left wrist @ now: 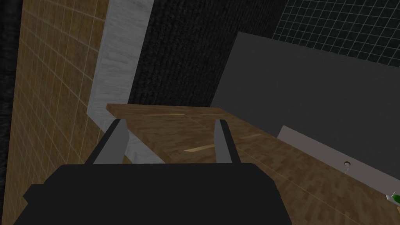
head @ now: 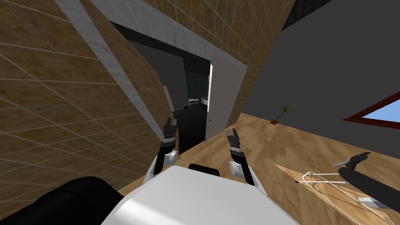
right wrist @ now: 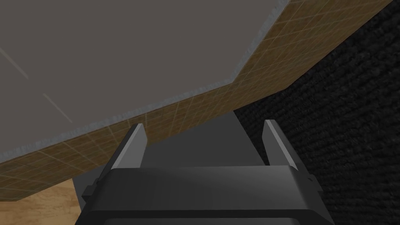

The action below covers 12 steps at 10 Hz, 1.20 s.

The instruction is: Push the door open

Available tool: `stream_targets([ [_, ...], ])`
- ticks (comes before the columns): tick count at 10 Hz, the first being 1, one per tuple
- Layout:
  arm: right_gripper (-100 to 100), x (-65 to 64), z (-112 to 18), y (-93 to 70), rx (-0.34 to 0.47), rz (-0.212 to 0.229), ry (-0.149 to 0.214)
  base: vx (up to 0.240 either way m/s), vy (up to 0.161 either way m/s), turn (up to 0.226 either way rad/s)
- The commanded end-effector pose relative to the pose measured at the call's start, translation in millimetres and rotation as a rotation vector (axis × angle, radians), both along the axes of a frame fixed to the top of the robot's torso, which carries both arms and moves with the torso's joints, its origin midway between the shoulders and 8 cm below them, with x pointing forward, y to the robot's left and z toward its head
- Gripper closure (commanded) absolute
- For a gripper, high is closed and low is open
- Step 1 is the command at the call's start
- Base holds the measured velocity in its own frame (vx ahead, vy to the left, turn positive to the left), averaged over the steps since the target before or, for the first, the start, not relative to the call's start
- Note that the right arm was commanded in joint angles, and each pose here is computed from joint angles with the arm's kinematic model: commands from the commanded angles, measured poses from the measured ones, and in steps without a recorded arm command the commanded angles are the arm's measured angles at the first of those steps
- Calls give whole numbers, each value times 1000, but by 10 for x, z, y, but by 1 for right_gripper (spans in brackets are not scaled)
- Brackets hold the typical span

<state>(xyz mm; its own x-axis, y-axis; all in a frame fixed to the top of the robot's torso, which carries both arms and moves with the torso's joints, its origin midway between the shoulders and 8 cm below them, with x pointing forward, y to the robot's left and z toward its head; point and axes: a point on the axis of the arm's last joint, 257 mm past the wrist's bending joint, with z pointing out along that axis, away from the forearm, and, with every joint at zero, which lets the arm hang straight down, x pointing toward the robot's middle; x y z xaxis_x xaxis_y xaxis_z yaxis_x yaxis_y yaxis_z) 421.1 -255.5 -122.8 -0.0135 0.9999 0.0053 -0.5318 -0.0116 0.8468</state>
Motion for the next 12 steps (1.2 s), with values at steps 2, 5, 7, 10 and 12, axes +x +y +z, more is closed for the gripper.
stream_targets([
  [2, -100, 116, -184, 14, 2, 9, 33, 75, -70, 215],
  [5, -100, 214, -464, 11, 3, 13, 86, 43, -67, 116],
  [7, -100, 296, -614, 20, 4, 19, 113, 77, -75, 223],
  [10, -100, 372, -816, 22, 4, 24, 151, 51, -61, 112],
  [12, -100, 405, -975, 15, 4, 24, 183, 50, -70, 128],
])
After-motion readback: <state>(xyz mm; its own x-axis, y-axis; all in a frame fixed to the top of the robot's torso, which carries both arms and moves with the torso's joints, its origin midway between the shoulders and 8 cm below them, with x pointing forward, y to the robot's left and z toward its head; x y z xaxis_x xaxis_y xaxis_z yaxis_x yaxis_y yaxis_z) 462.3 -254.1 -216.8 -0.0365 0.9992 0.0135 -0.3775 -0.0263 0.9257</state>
